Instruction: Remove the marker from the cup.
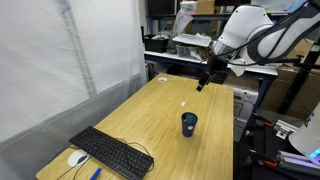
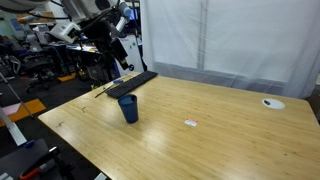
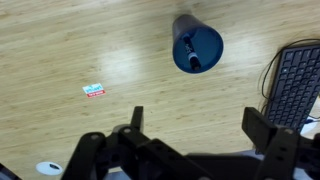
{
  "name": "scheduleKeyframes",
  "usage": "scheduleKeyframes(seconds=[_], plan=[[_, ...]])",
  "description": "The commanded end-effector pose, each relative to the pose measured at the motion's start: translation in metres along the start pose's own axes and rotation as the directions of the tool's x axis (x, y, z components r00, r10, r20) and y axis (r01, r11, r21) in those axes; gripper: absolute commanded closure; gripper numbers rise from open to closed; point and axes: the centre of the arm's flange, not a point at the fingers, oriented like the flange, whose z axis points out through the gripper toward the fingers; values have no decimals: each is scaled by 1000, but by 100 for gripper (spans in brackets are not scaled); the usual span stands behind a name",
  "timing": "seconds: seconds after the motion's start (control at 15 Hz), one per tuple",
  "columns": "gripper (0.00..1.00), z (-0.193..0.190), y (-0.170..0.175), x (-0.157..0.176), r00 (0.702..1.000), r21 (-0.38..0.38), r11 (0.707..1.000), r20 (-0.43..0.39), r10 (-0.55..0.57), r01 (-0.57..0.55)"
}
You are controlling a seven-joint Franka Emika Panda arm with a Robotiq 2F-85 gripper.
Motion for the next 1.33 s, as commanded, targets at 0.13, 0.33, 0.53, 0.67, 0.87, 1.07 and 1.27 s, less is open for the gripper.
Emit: scheduleKeyframes(seconds=[0.13,0.33,0.53,0.67,0.87,1.07,1.27], plan=[[0,9,-8,0,1000,-1,1000,11,-10,10],[0,23,-16,-2,999,8,1000,35,-21,21],[0,36,-21,-2,998,4,1000,57,-25,24],[0,45,-22,1,998,10,1000,62,-29,29],[0,59,-31,6,998,25,999,46,-44,43],[0,78,-41,6,998,41,998,37,-50,48],[0,99,-47,4,999,48,999,45,-28,26]])
